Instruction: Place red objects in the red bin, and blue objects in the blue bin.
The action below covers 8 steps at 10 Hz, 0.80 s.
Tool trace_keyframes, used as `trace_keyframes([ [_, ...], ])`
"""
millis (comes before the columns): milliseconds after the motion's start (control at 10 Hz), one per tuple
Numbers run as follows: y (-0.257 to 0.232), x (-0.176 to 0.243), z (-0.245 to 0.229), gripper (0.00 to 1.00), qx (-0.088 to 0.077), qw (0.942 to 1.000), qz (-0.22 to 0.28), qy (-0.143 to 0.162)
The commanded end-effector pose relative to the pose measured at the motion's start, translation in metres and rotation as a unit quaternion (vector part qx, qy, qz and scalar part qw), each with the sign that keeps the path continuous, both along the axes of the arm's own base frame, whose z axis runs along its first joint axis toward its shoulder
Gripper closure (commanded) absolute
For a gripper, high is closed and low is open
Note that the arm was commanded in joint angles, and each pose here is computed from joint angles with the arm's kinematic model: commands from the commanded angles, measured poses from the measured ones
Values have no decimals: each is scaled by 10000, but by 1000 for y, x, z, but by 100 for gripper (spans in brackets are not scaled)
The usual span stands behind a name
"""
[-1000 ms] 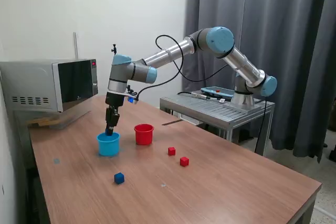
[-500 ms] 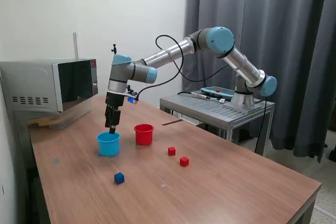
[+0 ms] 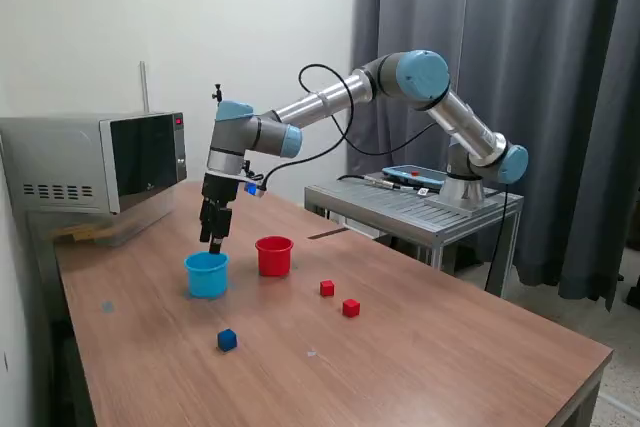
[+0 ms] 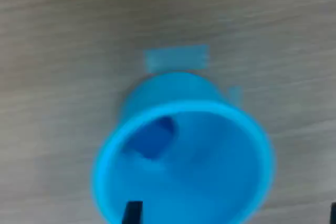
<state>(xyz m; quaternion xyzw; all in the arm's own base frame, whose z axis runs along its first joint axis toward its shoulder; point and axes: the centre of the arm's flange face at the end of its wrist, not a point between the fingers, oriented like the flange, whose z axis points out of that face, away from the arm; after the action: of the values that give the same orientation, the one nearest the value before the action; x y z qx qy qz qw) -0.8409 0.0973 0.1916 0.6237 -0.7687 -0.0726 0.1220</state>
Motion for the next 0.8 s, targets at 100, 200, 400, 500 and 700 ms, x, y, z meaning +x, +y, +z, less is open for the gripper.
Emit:
trace_keyframes([
  [100,-94,-10,16,0,36,9983,567,146],
  [200,-123,-12,22,0,38,9971,738,200],
  [400,-157,-11,26,0,53,9949,974,242],
  [500,-161,-11,26,0,54,9946,1005,242],
  [700,-163,-17,16,0,52,9943,1030,259],
])
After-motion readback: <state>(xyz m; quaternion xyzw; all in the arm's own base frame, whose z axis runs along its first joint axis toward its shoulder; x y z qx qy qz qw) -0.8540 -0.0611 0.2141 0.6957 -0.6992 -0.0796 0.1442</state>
